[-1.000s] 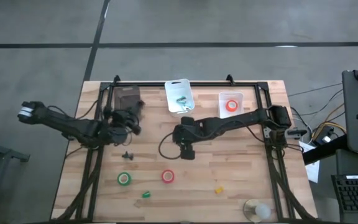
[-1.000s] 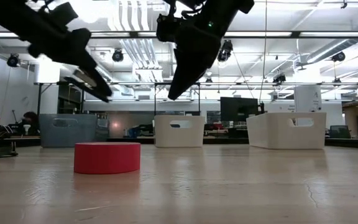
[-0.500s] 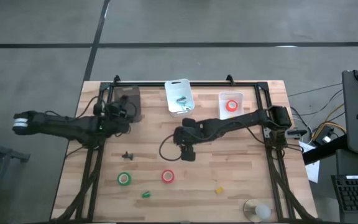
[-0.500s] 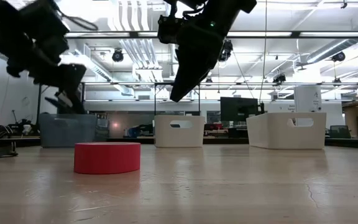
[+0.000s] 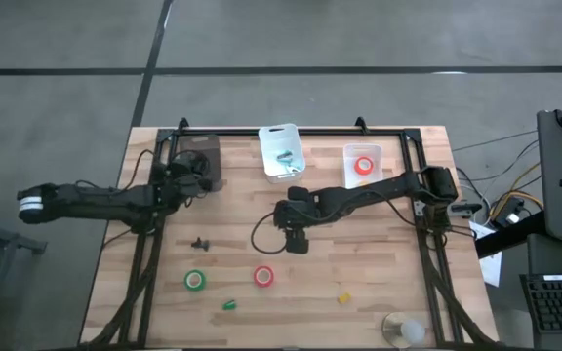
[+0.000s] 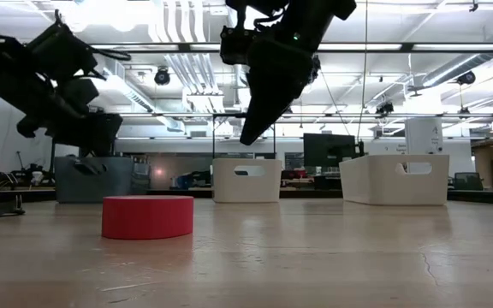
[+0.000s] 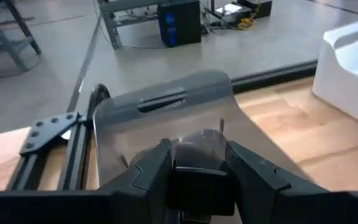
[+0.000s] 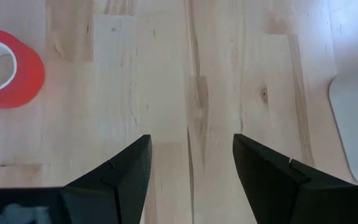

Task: Pick and place Stapler, Stapler remover, tape
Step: Put the black stapler into the black bin, then put the red tape into the right white bin

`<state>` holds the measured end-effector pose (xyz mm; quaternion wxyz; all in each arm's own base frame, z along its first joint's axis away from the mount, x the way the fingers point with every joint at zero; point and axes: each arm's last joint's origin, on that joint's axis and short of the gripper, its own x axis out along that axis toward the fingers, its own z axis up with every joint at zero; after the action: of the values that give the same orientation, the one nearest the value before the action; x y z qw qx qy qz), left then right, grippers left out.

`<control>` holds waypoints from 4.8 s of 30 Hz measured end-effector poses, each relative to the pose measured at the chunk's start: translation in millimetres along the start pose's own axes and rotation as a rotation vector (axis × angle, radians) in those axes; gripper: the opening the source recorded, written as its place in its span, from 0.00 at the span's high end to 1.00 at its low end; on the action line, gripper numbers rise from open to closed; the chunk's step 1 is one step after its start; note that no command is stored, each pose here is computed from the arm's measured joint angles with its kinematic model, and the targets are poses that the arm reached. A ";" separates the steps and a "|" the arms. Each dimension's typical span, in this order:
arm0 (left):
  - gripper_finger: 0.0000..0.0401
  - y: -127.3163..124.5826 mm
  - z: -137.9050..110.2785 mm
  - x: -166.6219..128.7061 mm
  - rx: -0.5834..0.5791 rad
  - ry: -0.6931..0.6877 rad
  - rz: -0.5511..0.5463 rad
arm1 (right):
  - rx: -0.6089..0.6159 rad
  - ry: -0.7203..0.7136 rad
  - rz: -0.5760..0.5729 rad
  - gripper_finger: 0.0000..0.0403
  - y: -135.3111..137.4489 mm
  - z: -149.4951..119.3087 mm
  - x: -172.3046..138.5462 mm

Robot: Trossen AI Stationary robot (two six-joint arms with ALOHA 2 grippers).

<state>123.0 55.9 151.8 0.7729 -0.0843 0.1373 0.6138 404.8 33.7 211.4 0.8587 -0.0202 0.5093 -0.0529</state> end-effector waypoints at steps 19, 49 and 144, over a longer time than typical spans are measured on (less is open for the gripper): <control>0.45 -7.1 11.6 -2.1 -0.029 0.013 -0.124 | 0.025 0.103 0.049 0.45 3.3 -13.3 3.1; 0.44 -89.3 24.2 -106.9 -0.077 0.162 -1.197 | -0.068 0.127 0.080 0.46 68.0 -33.0 -22.8; 0.85 -241.0 54.7 -157.1 0.486 -0.244 -0.571 | 0.480 -0.855 0.254 0.42 47.9 -129.3 -82.9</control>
<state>330.3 -129.2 244.0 0.9206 0.1401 0.1568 0.3290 255.4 93.0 217.5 0.9705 0.2201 0.0843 -0.0509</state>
